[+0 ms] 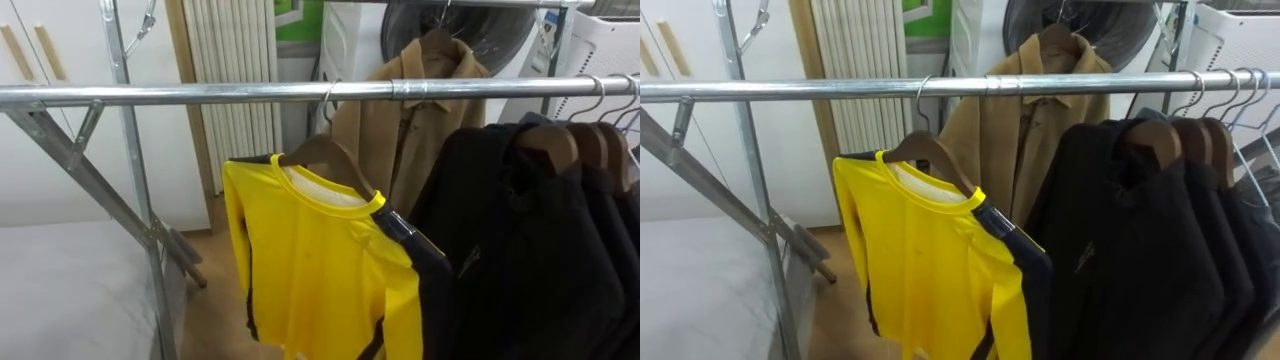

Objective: Hang clothes

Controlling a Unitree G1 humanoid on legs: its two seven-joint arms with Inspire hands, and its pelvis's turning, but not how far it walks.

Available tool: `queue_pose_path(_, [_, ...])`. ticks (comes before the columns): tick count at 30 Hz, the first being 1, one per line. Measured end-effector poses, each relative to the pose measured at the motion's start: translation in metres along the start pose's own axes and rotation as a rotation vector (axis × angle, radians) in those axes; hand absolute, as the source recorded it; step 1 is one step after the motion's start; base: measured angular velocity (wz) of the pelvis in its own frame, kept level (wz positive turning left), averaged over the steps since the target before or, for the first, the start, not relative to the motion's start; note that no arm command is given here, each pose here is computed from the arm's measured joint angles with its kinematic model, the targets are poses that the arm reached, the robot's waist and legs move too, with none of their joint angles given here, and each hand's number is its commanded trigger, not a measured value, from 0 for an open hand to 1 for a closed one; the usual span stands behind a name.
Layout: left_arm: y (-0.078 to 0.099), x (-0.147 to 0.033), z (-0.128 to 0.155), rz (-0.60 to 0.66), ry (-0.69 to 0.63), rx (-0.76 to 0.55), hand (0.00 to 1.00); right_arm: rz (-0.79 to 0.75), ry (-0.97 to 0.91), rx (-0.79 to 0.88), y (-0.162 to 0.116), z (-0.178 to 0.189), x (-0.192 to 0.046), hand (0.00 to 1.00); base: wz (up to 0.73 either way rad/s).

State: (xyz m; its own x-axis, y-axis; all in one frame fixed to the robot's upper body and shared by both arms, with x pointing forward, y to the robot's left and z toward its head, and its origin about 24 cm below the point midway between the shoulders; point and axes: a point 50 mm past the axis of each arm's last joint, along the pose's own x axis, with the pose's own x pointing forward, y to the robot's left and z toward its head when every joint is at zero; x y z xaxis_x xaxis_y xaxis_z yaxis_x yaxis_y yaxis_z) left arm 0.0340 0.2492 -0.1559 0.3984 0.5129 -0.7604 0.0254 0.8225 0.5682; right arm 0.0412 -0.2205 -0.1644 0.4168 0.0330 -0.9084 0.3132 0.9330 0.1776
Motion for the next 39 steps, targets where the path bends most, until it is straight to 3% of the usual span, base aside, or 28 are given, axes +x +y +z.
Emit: queue_pose_path(39, [-0.008,-0.004,-0.020,-0.135,0.143,0.097,0.00,-0.027,0.124,0.012,-0.002,-0.003,0.005,0.00,0.02])
